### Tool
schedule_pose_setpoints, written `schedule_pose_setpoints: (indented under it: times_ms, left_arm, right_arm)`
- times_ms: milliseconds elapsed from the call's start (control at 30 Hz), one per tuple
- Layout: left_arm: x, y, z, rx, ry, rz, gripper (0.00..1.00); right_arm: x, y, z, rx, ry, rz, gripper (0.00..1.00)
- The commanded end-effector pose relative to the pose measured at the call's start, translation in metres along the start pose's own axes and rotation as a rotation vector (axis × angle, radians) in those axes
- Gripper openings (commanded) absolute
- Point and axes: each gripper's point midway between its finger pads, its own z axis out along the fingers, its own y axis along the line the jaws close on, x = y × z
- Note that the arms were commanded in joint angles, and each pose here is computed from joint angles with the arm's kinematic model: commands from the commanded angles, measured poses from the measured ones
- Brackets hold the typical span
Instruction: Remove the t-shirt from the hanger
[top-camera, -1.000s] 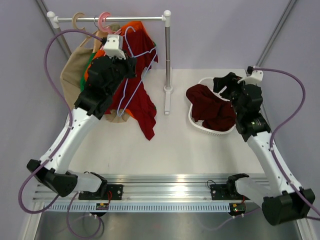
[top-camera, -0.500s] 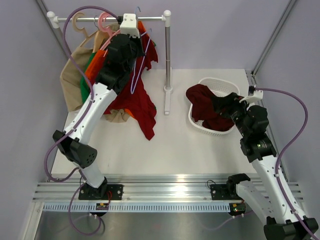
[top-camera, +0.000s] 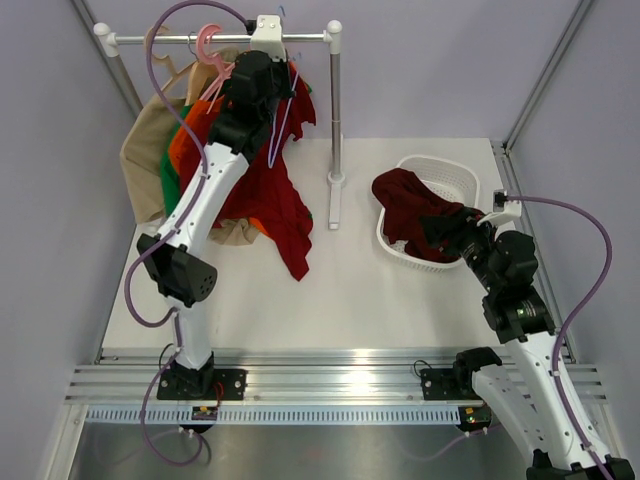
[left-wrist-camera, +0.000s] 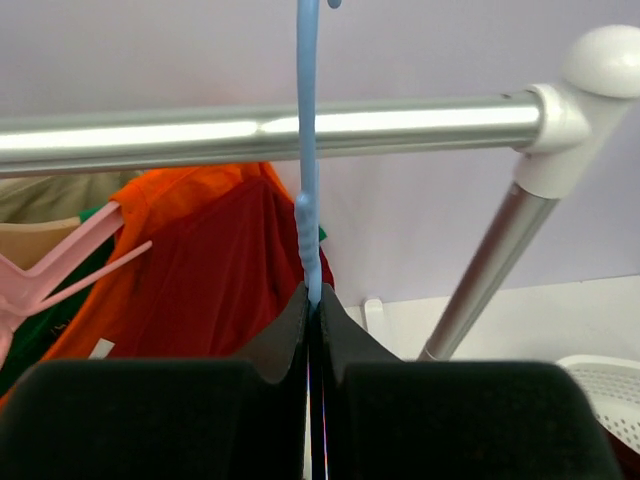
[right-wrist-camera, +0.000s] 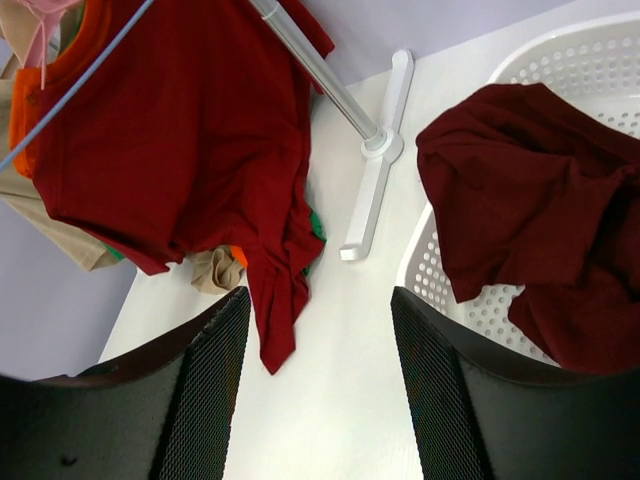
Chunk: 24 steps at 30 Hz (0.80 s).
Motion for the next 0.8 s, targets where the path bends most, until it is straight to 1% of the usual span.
schedule_pose_setpoints:
  times_ms: [0, 200, 300, 333, 400, 433, 467, 500, 567, 633, 700, 767]
  left_arm:
    - [-0.033, 0.001, 0.004, 0.036, -0.086, -0.043, 0.0]
    - [-0.013, 0.004, 0.019, 0.058, -0.049, -0.058, 0.0]
    - [-0.001, 0.003, 0.023, 0.065, -0.024, -0.059, 0.0]
    - [0.003, 0.002, 0.024, 0.066, -0.016, -0.06, 0.0]
    - [0.01, 0.001, 0.025, 0.073, -0.002, -0.06, 0.0]
    - [0.012, 0.001, 0.026, 0.072, 0.002, -0.061, 0.0]
    - [0.013, 0.002, 0.026, 0.069, 0.004, -0.062, 0.0]
    - [0.013, 0.002, 0.026, 0.069, 0.005, -0.063, 0.0]
    - [0.012, 0.004, 0.025, 0.064, 0.003, -0.065, 0.0]
    - [0.01, 0.006, 0.024, 0.062, 0.0, -0.066, 0.01]
    - [0.015, 0.009, 0.027, 0.064, 0.009, -0.068, 0.02]
    - [0.024, 0.009, 0.029, 0.073, 0.03, -0.074, 0.02]
  right_arm:
    - [0.009, 0.001, -0.005, -0.013, 0.03, 0.009, 0.65]
    - [0.006, -0.003, -0.006, 0.013, 0.014, -0.001, 0.65]
    - [0.003, -0.01, -0.004, 0.056, 0.008, -0.006, 0.67]
    - [0.003, -0.023, -0.003, 0.121, 0.006, -0.011, 0.7]
    - [-0.005, -0.033, 0.0, 0.191, -0.014, -0.022, 0.74]
    - [-0.009, -0.048, -0.001, 0.277, -0.032, -0.027, 0.77]
    - [-0.018, -0.05, -0.002, 0.305, -0.051, -0.03, 0.85]
    - [-0.018, -0.057, 0.0, 0.344, -0.053, -0.03, 0.89]
    - [-0.027, -0.065, 0.003, 0.395, -0.103, -0.02, 0.93]
    - [-0.029, -0.067, 0.011, 0.404, -0.108, -0.01, 0.93]
    - [-0.026, -0.066, 0.019, 0.394, -0.093, 0.001, 0.93]
    - [-0.031, -0.064, 0.023, 0.389, -0.107, 0.006, 0.93]
